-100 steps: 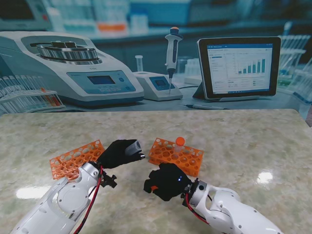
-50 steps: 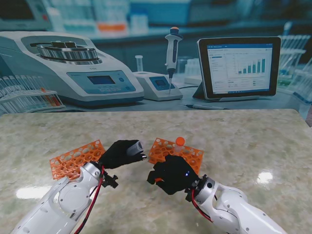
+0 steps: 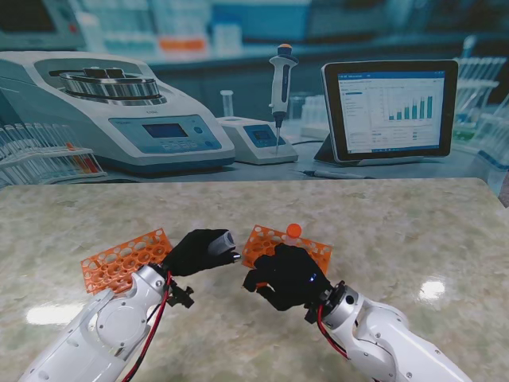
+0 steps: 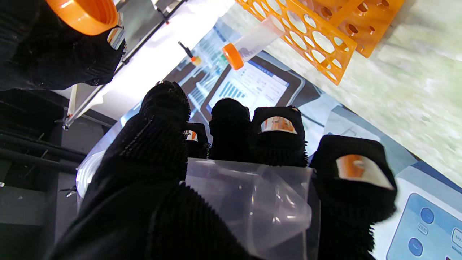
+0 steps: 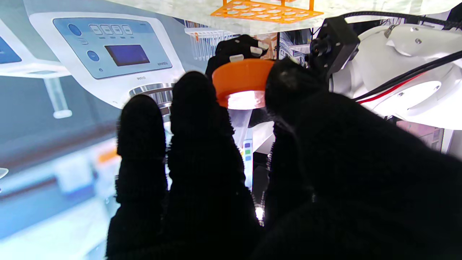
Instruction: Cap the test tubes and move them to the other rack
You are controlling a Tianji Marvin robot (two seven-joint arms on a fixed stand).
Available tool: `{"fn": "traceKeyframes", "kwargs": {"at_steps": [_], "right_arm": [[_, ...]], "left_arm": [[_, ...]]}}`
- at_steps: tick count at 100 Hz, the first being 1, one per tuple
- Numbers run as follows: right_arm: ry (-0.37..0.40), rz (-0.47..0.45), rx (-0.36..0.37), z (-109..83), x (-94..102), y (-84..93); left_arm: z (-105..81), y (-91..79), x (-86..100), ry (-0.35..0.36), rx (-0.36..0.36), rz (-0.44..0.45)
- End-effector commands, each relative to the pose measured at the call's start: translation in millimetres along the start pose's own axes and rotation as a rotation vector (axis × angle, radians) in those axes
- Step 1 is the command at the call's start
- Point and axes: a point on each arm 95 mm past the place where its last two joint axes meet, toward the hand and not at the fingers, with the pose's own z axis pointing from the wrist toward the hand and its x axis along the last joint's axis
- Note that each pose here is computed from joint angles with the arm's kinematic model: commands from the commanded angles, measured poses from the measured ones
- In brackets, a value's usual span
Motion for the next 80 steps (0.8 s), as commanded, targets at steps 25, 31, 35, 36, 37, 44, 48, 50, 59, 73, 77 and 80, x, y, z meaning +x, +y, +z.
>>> {"fn": "traceKeyframes", "kwargs": {"at_steps": [25, 31, 35, 36, 37, 44, 48, 50, 59, 73, 77, 80], "right_arm": [[-0.006, -0.009, -0.065, 2.3, 2.1, 16.3], [-0.008, -0.011, -0.073, 2.5, 1.5, 18.5], [-0.01, -0.011, -0.079, 2.7, 1.2, 19.8], [-0.011, -0.011, -0.081, 2.8, 1.1, 20.2], [-0.012, -0.011, -0.082, 2.8, 1.0, 20.5], [-0.015, -0.009, -0.093, 3.5, 0.6, 22.7], [-0.017, -0.008, -0.1, 3.9, 0.4, 24.1], [-0.017, -0.008, -0.103, 4.2, 0.3, 24.8], [-0.024, -0.006, -0.122, 5.1, -0.2, 27.8], [-0.036, 0.002, -0.148, 5.1, -0.9, 31.4], [-0.039, 0.002, -0.154, 5.1, -1.3, 32.3], [-0.041, 0.002, -0.158, 5.2, -1.5, 32.9]], "left_arm": [[1.7, 3.2, 2.4, 0.014, -0.017, -0.007], [2.0, 3.8, 2.9, 0.017, -0.019, -0.008], [2.1, 4.1, 3.3, 0.02, -0.02, -0.01], [2.2, 4.2, 3.4, 0.02, -0.02, -0.01], [2.2, 4.3, 3.6, 0.021, -0.021, -0.01], [2.4, 5.0, 4.7, 0.026, -0.023, -0.011], [2.4, 5.4, 5.4, 0.028, -0.025, -0.012], [2.4, 5.6, 5.8, 0.03, -0.026, -0.011], [2.3, 6.4, 7.5, 0.036, -0.028, -0.011], [2.3, 7.7, 9.8, 0.044, -0.033, -0.011], [2.5, 8.1, 10.4, 0.046, -0.035, -0.012], [2.6, 8.3, 10.8, 0.048, -0.036, -0.012]]}}
